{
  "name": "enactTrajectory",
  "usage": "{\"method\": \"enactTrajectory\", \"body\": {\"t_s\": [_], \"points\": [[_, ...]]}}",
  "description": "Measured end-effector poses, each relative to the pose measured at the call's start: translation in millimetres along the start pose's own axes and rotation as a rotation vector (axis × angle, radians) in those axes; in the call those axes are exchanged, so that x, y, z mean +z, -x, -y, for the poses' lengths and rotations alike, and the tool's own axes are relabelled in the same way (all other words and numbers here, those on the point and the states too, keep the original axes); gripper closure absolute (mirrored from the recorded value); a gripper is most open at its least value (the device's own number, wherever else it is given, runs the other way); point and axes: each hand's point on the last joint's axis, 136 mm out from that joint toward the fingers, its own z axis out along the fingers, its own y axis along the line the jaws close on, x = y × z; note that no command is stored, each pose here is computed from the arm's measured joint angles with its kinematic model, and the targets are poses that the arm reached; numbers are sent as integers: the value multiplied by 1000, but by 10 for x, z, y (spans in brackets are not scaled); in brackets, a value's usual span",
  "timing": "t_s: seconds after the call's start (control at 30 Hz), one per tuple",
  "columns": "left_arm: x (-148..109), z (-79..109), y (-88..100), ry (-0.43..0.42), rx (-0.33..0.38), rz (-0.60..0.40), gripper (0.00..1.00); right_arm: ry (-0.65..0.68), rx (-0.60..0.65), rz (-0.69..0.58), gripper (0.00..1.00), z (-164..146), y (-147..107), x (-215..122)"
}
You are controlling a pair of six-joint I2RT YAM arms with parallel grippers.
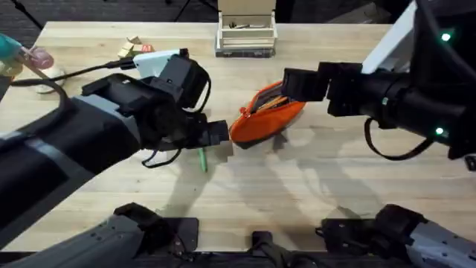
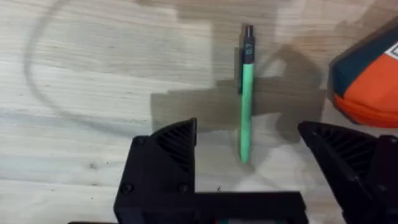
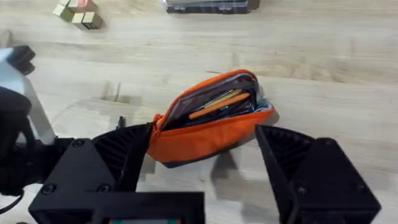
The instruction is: Unzip the bag, pick up the pens from the table one at a time and place them inside, then zip the bag closed.
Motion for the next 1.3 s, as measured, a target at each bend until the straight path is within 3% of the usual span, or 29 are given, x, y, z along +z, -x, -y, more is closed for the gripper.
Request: {"method": "enactTrajectory", "body": {"t_s": [0.47,0.97,1.3], "points": [[267,-48,-77,61,-19,-70,6,0,0,0,4,0,0,0],[271,-69,-82,72,-22,-71,6,0,0,0,4,0,0,0],[331,-61,-192,81,-17,-79,5,-9,-4,-15,4,21,-37,0]]}}
